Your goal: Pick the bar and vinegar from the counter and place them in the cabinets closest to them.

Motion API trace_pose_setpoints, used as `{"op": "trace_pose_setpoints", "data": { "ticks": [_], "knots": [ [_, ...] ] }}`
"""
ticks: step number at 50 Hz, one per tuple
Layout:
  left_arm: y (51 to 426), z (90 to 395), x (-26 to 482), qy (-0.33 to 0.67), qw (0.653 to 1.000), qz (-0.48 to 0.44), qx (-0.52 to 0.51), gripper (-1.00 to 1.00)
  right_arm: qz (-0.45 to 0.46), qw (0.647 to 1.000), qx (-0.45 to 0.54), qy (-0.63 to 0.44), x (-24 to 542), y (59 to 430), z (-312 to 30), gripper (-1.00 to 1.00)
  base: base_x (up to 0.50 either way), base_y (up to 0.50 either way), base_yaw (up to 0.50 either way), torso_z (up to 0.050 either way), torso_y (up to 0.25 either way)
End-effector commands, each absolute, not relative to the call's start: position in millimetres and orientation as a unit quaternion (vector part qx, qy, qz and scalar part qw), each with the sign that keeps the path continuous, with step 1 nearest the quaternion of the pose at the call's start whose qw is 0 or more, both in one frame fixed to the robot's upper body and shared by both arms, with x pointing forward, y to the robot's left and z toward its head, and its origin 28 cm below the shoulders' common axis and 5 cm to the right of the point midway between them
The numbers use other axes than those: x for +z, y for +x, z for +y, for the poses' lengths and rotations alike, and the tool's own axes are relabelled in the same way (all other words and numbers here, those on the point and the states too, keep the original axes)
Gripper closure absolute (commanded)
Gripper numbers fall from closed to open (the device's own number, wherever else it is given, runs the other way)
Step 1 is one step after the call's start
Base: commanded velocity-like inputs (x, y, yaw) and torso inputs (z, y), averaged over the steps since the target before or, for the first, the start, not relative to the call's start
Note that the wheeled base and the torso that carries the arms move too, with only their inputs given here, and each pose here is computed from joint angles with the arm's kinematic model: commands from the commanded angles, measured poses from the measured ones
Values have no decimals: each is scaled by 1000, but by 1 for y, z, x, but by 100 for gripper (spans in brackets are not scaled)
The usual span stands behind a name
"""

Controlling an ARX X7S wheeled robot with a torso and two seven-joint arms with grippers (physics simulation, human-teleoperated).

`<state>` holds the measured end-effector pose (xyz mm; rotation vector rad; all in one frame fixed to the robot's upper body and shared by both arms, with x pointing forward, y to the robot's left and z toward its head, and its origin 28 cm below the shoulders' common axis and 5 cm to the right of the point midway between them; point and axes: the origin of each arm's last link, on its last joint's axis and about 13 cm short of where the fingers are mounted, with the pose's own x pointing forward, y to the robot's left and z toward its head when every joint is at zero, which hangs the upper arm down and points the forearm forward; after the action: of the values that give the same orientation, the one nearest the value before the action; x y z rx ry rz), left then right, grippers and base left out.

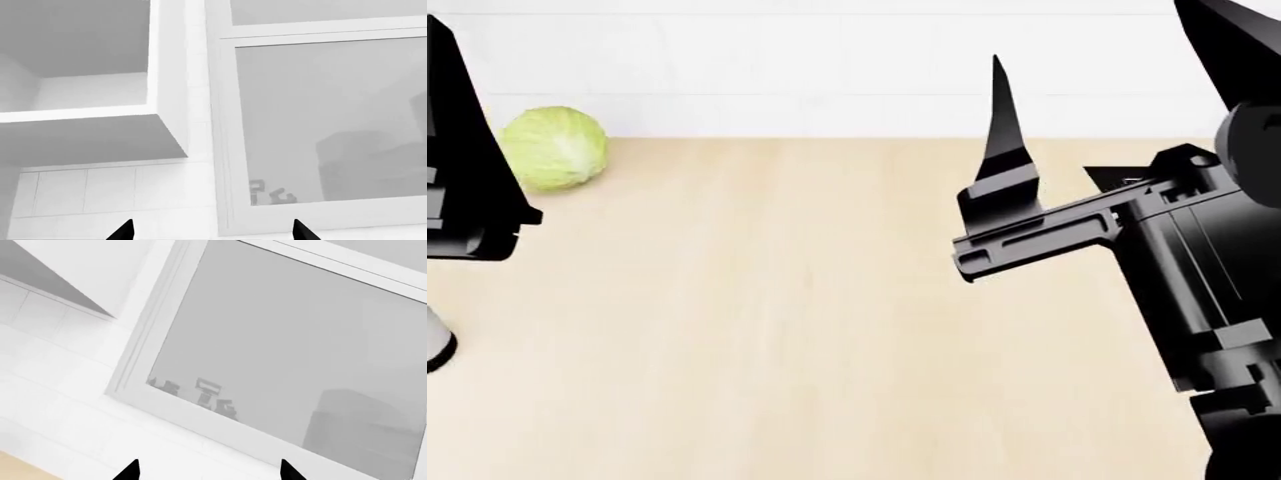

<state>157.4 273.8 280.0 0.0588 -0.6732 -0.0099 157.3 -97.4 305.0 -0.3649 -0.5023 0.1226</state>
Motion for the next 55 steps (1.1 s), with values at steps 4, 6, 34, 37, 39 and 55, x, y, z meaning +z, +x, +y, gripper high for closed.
{"op": "trace_pose_setpoints", "data": {
  "ticks": [4, 6, 34, 37, 39, 55],
  "knots": [
    [157, 275, 280, 29, 943, -330, -1, -100, -248, 950, 61, -179, 305, 158, -97, -100, -1, 500, 0, 0, 0],
    [157, 275, 280, 29, 943, -330, -1, -100, -248, 950, 61, -179, 305, 157, -97, -100, -1, 500, 0, 0, 0],
    [158, 274, 277, 34, 945, -325, -2, -100, -242, 955, 32, -169, 299, 162, -99, -100, -1, 389, 0, 0, 0],
    [159, 273, 276, 35, 945, -325, -2, -100, -240, 956, 33, -166, 299, 161, -99, -100, 0, 0, 0, 0, 0],
    [159, 273, 276, 34, 945, -324, -3, -100, -234, 955, 35, -177, 299, 160, -99, -100, 0, 0, 0, 0, 0],
    [160, 273, 276, 33, 945, -326, 0, -100, -241, 950, 49, -191, 303, 161, -97, -100, 78, 60, 0, 0, 0]
  ]
}}
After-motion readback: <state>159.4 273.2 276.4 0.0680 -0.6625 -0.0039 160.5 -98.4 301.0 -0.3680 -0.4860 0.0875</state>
